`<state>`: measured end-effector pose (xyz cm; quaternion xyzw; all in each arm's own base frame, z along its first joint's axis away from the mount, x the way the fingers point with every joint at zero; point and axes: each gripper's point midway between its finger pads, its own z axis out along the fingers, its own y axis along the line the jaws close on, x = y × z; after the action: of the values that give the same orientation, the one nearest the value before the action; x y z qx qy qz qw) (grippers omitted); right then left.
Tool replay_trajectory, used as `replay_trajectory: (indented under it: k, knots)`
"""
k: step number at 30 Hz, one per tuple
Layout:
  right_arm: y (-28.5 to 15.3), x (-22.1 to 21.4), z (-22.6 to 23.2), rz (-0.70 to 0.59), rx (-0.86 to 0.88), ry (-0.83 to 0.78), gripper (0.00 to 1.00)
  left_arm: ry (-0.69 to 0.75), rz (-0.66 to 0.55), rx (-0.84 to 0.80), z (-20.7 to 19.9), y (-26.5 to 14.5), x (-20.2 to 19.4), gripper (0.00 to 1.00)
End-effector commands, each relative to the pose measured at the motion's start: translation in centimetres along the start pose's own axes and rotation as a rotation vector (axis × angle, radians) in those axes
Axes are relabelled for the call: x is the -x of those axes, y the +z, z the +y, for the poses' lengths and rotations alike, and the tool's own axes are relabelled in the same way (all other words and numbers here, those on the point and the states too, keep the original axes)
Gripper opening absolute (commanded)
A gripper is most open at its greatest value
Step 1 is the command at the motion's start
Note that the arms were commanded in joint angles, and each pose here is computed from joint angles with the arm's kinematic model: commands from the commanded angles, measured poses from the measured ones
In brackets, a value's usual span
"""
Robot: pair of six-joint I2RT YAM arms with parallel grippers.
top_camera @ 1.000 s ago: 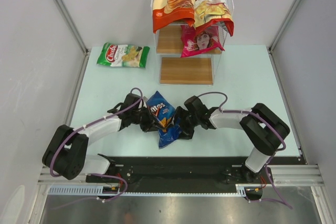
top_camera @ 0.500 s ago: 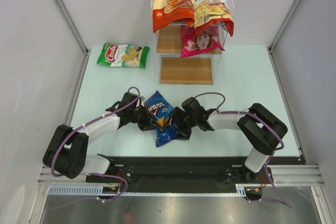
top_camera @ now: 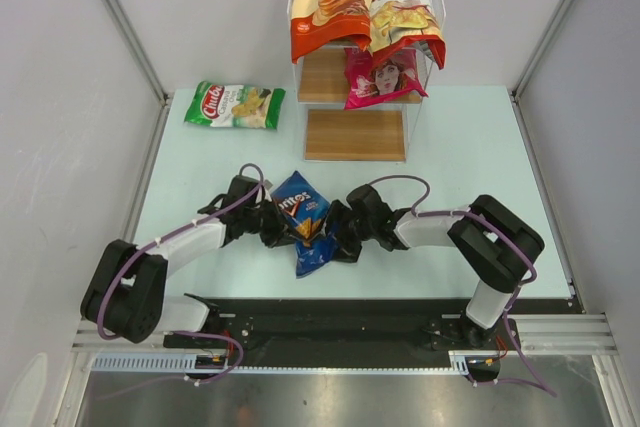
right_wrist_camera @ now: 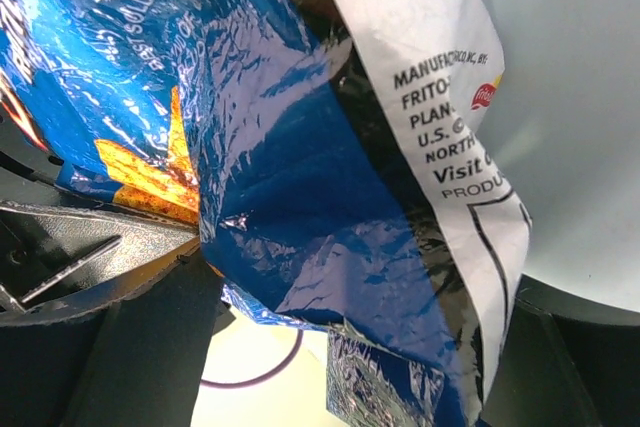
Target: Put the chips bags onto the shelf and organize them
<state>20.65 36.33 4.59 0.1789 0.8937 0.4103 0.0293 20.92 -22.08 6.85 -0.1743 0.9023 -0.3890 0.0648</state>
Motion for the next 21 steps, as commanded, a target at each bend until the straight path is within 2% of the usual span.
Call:
replay_trajectory:
  k: [1,9,21]
  knots:
    - [-0.8,3.6,5.8,-0.165,0.209,-0.051,0.84,-0.006,0.105,0.059,2.2,0.4,-2.4,0.0]
    - [-1.9,4.9,7.3,-0.177,0.275,-0.038,0.83,0.029,0.121,0.089,2.5,0.3,-2.3,0.0]
    - [0.6,3.5,5.9,-0.093,0.263,-0.004,0.82,0.062,0.086,0.058,0.8,0.0,-1.3,0.0]
